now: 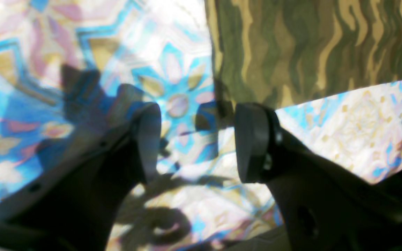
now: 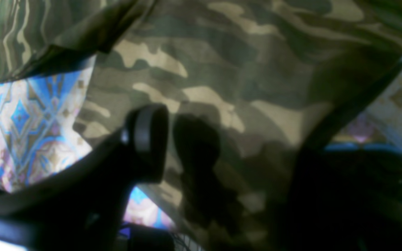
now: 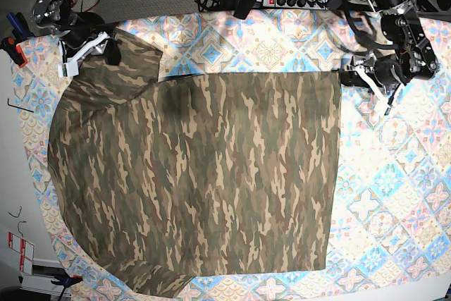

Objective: Fold the T-shirt properly
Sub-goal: 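Reposition the left gripper onto the shirt's shoulder corner and grasp, then lift both shoulder corners and pull them toward the hem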

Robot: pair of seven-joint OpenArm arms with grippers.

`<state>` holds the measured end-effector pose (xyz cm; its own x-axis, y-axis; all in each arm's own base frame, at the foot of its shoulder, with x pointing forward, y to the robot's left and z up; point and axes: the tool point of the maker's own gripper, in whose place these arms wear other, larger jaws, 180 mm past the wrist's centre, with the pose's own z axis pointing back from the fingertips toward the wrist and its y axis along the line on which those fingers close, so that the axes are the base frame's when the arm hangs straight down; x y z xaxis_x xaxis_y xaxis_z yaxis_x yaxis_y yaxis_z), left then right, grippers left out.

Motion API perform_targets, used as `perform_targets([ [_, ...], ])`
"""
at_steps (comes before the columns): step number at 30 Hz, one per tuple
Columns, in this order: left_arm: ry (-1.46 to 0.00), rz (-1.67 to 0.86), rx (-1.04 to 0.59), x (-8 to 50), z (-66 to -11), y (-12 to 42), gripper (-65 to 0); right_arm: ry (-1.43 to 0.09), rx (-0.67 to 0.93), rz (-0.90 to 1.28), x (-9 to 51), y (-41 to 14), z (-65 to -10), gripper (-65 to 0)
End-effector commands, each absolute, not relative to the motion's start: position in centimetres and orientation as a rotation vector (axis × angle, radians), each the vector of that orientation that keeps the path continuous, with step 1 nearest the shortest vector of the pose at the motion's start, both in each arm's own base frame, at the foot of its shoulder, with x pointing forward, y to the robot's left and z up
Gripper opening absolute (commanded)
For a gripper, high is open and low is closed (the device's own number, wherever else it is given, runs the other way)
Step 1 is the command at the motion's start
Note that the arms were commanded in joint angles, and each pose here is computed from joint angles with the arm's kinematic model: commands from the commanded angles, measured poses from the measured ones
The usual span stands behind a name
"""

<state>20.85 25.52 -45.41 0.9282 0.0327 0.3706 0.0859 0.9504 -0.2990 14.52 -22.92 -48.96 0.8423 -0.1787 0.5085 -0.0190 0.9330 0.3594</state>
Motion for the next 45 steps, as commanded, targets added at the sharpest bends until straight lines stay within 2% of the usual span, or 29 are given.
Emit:
perform_targets([
  [1,-0.427,-0.035,-0.313,22.0,-44.5,25.8,-32.8,-0.316,0.317,-0.037,9.6,-22.2,-52.0,-31.2],
  [15,-0.338,-0.061,-0.499,22.6,-49.4,19.4,-32.8,-0.312,0.316,-0.039,9.3,-22.3,-52.0,-31.2],
  [22,-0.282,-0.085,-0.514,20.5,-50.4,18.3,-33.5,-0.307,0.317,-0.037,9.2,-22.2,-52.0,-32.1],
  [24,-0.267,-0.079,-0.514,19.7,-50.8,18.3,-38.8,-0.308,0.317,-0.037,9.3,-22.2,-52.0,-36.0],
  [27,-0.247,-0.100,-0.511,19.1,-51.0,18.0,-47.3,-0.313,0.317,-0.036,9.5,-22.2,-52.0,-48.0],
  [31,-0.229,-0.129,-0.514,18.8,-51.2,17.5,-49.2,-0.311,0.317,-0.036,9.5,-22.2,-52.0,-60.6],
  [33,-0.229,-0.129,-0.514,18.8,-51.2,17.5,-53.0,-0.313,0.317,-0.036,9.6,-22.2,-52.0,-64.8],
  [36,-0.231,-0.130,-0.512,18.9,-51.2,17.6,-60.2,-0.314,0.317,-0.035,9.6,-22.3,-51.9,-64.6],
  [39,-0.229,-0.133,-0.497,18.9,-51.1,18.3,-64.3,-0.341,0.306,-0.027,10.3,-22.5,-51.4,-64.5],
  [45,-0.232,-0.105,-0.466,18.5,-51.0,20.3,-64.5,-0.465,0.241,0.066,13.8,-23.1,-47.5,-64.4],
])
